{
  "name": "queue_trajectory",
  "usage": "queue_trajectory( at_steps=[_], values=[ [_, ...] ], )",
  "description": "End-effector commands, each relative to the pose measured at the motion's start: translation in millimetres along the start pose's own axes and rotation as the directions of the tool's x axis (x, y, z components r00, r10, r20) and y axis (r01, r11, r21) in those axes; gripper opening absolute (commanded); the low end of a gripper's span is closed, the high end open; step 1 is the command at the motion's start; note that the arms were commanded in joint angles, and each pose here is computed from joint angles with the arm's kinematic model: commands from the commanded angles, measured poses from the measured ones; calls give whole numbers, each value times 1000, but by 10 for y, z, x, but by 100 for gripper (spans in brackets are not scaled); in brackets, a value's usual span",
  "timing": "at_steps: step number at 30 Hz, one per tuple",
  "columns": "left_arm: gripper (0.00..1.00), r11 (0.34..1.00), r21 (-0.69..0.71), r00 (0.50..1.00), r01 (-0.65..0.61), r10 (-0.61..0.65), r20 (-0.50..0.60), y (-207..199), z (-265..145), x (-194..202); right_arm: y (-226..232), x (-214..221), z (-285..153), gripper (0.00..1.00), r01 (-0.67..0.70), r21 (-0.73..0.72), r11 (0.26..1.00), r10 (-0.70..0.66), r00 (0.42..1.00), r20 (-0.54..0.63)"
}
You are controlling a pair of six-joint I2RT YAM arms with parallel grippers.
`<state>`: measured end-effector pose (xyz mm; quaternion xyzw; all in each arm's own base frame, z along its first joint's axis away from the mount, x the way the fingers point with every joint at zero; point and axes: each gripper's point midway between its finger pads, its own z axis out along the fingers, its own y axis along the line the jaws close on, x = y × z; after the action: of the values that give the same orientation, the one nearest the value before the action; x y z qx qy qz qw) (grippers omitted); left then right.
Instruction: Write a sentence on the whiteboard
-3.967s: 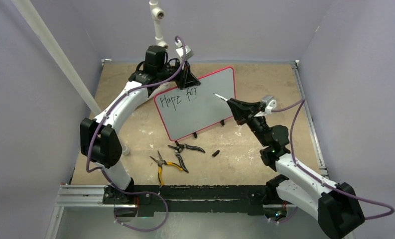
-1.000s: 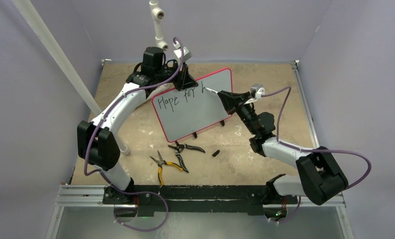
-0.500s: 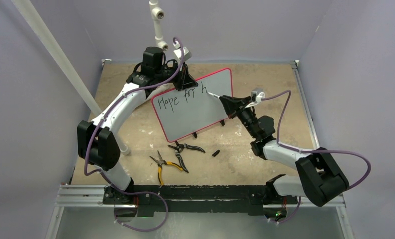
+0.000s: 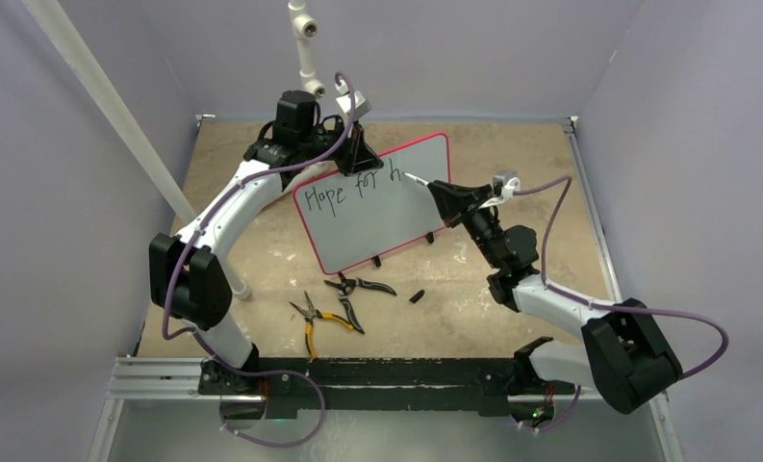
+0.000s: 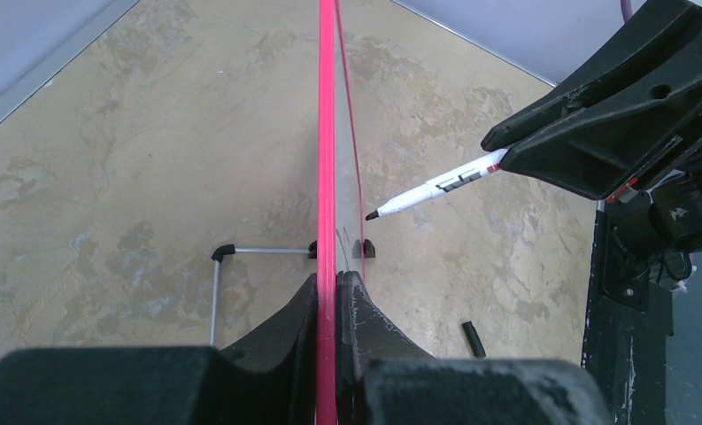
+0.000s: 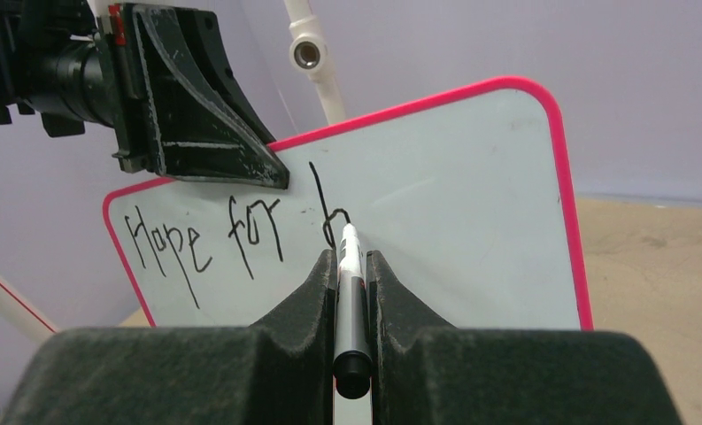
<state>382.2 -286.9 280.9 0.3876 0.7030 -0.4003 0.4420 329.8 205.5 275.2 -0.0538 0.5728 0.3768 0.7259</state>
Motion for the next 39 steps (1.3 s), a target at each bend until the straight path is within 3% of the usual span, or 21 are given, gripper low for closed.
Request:
queue_trajectory(
  at_steps=[1,16,21,27,39],
  values=[
    [0,998,49,998,29,-27,-57,-71,69,249,52,-279,138,0,10,-6,1000,-10,997,74],
    [0,998,49,998,29,-26,-57,-71,69,252,-115,-218,192,0,5,45,999,-8,998,68],
    [0,998,51,998,32,-29,-60,-66,78,265,-41,-220,233,0,23,-5,1000,-23,998,63],
    [0,998,48,998,33,-30,-61,-59,80,272,35,-158,264,0,55,-60,997,-53,998,36],
    [0,998,49,998,31,-29,-59,-65,76,263,-88,111,81,0,38,-15,999,-39,999,-37]
  ],
)
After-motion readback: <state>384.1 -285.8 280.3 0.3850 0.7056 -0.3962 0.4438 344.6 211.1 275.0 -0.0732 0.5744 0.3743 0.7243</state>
